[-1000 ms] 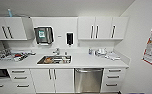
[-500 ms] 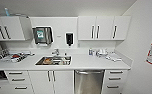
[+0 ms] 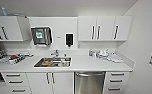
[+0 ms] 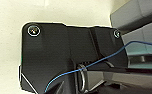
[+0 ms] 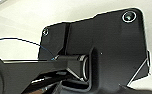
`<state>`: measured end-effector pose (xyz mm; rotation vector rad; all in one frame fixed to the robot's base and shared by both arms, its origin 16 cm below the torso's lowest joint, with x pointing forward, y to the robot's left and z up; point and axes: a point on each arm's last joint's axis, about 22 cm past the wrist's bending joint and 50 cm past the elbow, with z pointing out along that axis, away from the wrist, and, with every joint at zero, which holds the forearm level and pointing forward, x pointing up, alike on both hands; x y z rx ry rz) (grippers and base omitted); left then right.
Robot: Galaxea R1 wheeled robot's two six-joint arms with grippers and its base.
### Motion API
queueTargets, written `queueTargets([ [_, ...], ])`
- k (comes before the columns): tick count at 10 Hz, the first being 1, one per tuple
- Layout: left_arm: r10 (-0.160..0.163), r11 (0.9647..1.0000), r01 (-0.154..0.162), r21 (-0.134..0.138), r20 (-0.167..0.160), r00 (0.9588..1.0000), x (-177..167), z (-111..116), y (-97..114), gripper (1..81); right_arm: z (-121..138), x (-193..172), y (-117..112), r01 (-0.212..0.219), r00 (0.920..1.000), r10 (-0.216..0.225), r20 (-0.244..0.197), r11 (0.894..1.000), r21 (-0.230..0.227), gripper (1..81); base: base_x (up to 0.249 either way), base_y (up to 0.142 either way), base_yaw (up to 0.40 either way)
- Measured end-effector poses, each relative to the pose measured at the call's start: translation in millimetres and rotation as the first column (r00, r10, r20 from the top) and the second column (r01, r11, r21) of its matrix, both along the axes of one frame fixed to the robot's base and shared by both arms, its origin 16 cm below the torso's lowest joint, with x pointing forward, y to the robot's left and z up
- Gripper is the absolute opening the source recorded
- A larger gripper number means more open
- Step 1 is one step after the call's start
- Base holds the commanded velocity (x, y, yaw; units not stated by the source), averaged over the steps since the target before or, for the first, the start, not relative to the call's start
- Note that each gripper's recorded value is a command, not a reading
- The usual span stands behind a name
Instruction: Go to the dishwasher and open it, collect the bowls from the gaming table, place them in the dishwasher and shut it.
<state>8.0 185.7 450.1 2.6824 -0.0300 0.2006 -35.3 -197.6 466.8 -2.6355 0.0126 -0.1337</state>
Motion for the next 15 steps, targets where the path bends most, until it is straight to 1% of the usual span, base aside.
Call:
queueTargets([
  [2,-0.003,1.0000,0.003,0.001,-0.019,0.9998,-16,-1,0,81.1,-1,-16,-1,-0.005,0.9997,0.005,-0.022,1.000,-0.003,81.1,0.097,0.000,0.000],
  [3,-0.004,1.0000,0.004,0.001,-0.020,0.9998,-17,-1,0,81.1,-1,-18,-1,-0.006,0.9997,0.006,-0.023,1.000,-0.002,81.1,0.097,0.000,0.000],
  [5,0.000,1.0000,0.000,0.002,0.005,1.0000,0,0,2,81.1,-1,-3,-1,-0.001,1.0000,0.001,0.000,1.000,-0.002,81.1,0.100,0.000,0.000],
  [6,-0.001,1.0000,0.001,0.003,-0.002,1.0000,-5,0,3,81.1,-1,-5,-1,-0.001,1.0000,0.001,-0.002,1.000,-0.002,81.1,0.111,0.000,0.000],
  [7,-0.003,1.0000,0.003,0.003,-0.013,0.9999,-12,-1,2,81.1,-1,-13,-1,-0.004,0.9999,0.003,-0.014,1.000,-0.002,81.1,0.112,0.000,0.000],
  [8,-0.002,1.0000,0.002,0.004,-0.011,0.9999,-10,-1,3,81.1,-1,-12,-1,-0.005,0.9999,0.005,-0.016,1.000,-0.002,81.1,0.112,0.000,0.000],
  [9,-0.002,1.0000,0.002,0.003,-0.006,1.0000,-7,-1,2,81.1,-1,-8,-1,-0.003,1.0000,0.003,-0.008,1.000,-0.002,81.1,0.112,0.000,0.000],
  [15,-0.002,1.0000,0.002,0.003,-0.007,1.0000,-8,-1,2,81.1,-1,-8,1,-0.003,1.0000,0.003,-0.007,1.000,0.000,81.1,0.112,0.000,0.000],
])
